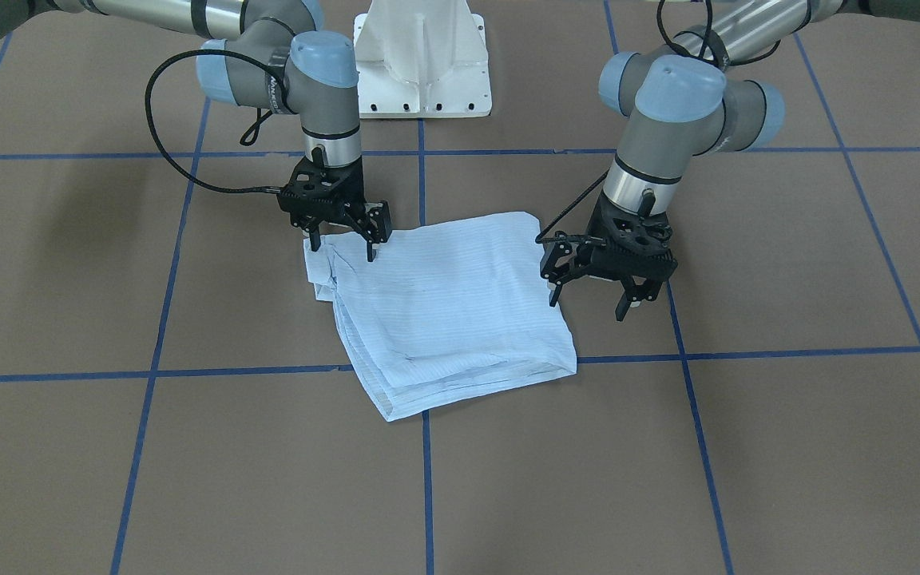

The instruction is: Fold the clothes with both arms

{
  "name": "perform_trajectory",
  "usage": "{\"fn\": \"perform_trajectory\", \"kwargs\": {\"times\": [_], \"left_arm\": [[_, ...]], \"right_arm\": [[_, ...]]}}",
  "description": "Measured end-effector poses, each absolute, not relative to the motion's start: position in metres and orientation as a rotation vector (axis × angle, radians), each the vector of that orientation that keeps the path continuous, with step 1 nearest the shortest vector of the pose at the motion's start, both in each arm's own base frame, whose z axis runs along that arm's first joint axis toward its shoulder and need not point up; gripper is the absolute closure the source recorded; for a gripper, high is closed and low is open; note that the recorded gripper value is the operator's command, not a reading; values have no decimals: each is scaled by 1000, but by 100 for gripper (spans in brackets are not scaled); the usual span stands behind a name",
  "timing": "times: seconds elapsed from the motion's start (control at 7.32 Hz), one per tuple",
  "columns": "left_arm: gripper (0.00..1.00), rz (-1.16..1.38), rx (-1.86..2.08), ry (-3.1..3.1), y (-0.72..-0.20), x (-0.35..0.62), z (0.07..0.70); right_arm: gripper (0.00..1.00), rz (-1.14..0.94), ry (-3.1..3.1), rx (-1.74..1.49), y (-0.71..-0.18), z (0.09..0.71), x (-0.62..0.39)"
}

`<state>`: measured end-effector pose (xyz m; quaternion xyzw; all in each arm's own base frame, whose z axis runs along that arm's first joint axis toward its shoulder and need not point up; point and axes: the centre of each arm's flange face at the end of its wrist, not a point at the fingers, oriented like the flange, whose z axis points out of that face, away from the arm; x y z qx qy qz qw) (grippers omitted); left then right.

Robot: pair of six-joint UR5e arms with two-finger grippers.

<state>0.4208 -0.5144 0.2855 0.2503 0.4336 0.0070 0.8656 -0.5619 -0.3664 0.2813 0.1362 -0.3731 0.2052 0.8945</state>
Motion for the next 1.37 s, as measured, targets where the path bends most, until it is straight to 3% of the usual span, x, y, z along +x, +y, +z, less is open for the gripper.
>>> {"fn": "perform_trajectory", "kwargs": {"times": [0.41, 0.68, 0.96, 1.37], "left_arm": [[0, 25, 523, 917, -504, 410, 287], [0, 72, 511, 925, -470, 375, 304], [0, 168, 535, 882, -439, 312, 335], [0, 373, 565, 757, -436, 157, 412]], "right_arm": [[0, 391, -772, 220, -384, 245, -506], [0, 281, -753, 175, -408, 234, -433], [0, 137, -723, 157, -448, 271, -348], [0, -127, -661, 149, -475, 398, -151]]}}
